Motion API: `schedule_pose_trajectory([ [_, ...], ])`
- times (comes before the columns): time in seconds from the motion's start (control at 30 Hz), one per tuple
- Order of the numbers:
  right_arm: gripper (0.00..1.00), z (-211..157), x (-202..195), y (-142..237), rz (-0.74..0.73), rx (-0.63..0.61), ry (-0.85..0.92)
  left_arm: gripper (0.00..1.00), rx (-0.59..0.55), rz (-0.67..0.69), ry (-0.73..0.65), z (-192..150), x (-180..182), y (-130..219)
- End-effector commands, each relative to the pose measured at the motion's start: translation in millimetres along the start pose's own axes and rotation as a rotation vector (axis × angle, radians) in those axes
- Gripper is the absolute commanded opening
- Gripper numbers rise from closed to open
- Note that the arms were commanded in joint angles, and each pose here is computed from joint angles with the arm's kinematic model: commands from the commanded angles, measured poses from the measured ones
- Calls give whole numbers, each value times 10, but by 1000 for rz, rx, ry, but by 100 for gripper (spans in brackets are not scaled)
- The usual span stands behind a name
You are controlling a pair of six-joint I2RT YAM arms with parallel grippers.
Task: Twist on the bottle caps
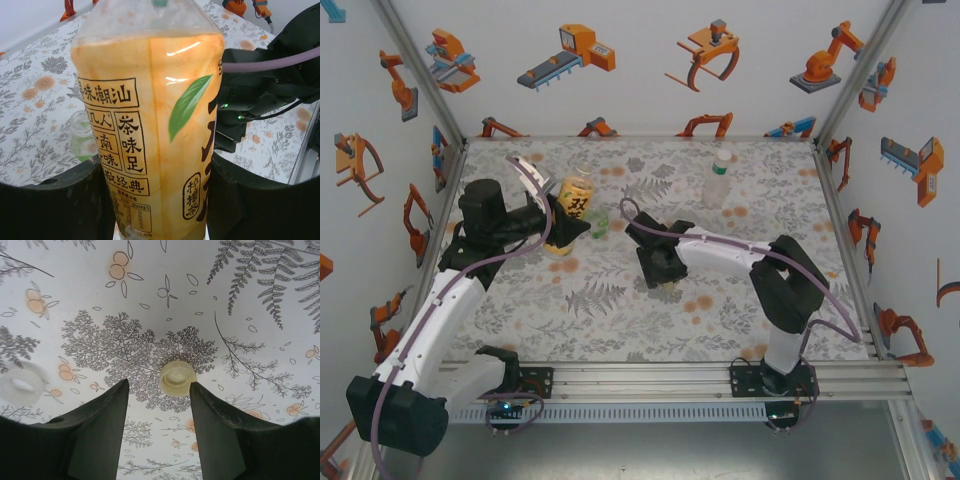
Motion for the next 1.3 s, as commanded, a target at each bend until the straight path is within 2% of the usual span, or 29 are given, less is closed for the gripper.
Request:
schedule_pose_trajectory([
  [0.0,52,33,-28,148,52,-49,-58,0,-19,-21,-5,49,-20,12],
  [0.27,52,-12,-164,80,110,-57,-154,0,-21,-21,-7,50,-29,21],
  [1.27,52,-45,-198,-58,49,-22,-125,0,-14,-23,1,30,-11,-4],
])
Point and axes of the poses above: each hand's point on the last joint's axis, 136 mm out from that joint toward the fingers, its own y axis back along the fingers, its own x axis along the line the jaws close on, z = x × y, the point moved 6 cm from there along y, back along the fingers, and after that the axes turned 9 degrees about -y, right-handed, at the moved point
